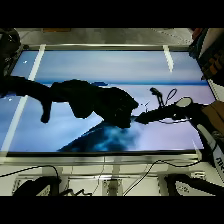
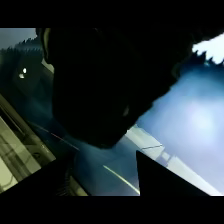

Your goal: Fold the clothes and pants, and hang the long-sleeved shirts on hangers.

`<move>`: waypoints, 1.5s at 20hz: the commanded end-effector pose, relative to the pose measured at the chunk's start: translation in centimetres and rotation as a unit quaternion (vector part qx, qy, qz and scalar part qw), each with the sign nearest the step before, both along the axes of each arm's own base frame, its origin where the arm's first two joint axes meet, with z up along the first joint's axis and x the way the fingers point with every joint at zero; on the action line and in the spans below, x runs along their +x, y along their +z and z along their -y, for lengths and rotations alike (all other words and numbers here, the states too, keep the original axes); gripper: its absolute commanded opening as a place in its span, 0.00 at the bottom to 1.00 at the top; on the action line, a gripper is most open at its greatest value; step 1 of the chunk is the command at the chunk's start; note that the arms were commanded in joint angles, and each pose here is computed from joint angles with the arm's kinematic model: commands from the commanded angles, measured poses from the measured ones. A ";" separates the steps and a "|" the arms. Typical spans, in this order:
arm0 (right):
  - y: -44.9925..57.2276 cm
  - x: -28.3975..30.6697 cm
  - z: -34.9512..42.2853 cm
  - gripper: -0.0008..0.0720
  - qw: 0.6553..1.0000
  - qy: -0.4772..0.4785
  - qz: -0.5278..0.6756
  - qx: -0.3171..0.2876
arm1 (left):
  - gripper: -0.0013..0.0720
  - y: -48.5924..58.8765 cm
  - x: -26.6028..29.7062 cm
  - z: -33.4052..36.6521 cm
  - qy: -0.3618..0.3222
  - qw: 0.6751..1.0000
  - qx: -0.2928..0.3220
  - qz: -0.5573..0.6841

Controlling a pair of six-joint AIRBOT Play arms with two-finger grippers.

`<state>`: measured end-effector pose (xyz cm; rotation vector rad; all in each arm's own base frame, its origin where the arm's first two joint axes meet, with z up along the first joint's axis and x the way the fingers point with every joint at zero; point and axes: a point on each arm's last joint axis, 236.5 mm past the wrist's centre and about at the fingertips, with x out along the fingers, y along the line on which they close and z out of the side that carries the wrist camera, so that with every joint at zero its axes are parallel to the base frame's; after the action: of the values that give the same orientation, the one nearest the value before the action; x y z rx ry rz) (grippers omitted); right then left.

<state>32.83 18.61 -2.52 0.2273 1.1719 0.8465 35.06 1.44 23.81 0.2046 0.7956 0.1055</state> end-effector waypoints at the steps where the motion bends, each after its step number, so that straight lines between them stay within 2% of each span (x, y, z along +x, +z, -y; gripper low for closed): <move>1: -0.9 2.2 -3.2 0.63 0.997 -0.037 0.062 -0.021 | 0.06 -0.5 -0.6 -4.6 0.064 0.998 0.007 -0.013; 5: -0.4 6.1 -2.7 0.63 0.988 -0.082 0.125 -0.042 | 0.06 -1.5 -0.9 -5.8 0.082 0.996 0.007 -0.031; 8: -2.0 5.8 -3.5 0.65 0.994 -0.061 0.082 -0.042 | 0.06 -2.6 -0.9 -5.8 0.082 0.996 0.008 -0.045; 9: -2.5 5.6 -3.9 0.68 0.996 -0.049 0.067 -0.040 | 0.06 -3.0 -0.8 -5.8 0.082 0.995 0.008 -0.050; 14: -2.8 5.3 -5.4 0.68 0.999 -0.003 0.032 -0.030 | 0.06 -4.1 -0.1 -5.8 0.082 0.994 0.009 -0.066; 18: -3.5 0.9 -6.6 0.68 0.995 0.089 -0.014 -0.032 | 0.06 -5.3 0.5 -5.8 0.082 0.993 0.010 -0.082; 24: -2.2 -8.1 -7.1 0.68 0.964 0.237 -0.124 -0.015 | 0.06 -5.5 0.6 -5.9 0.061 0.993 0.029 -0.094; 27: -2.0 -9.5 -7.8 0.68 0.957 0.259 -0.131 -0.015 | 0.06 -5.4 0.3 -7.0 0.073 0.992 0.041 -0.095; 30: -2.9 -7.8 -9.3 0.68 0.965 0.248 -0.077 -0.026 | 0.06 -5.4 0.1 -7.7 0.084 0.991 0.040 -0.097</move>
<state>24.73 26.92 -5.09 -0.0126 1.4674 1.2472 35.36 8.46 18.44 0.2189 0.9952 0.2639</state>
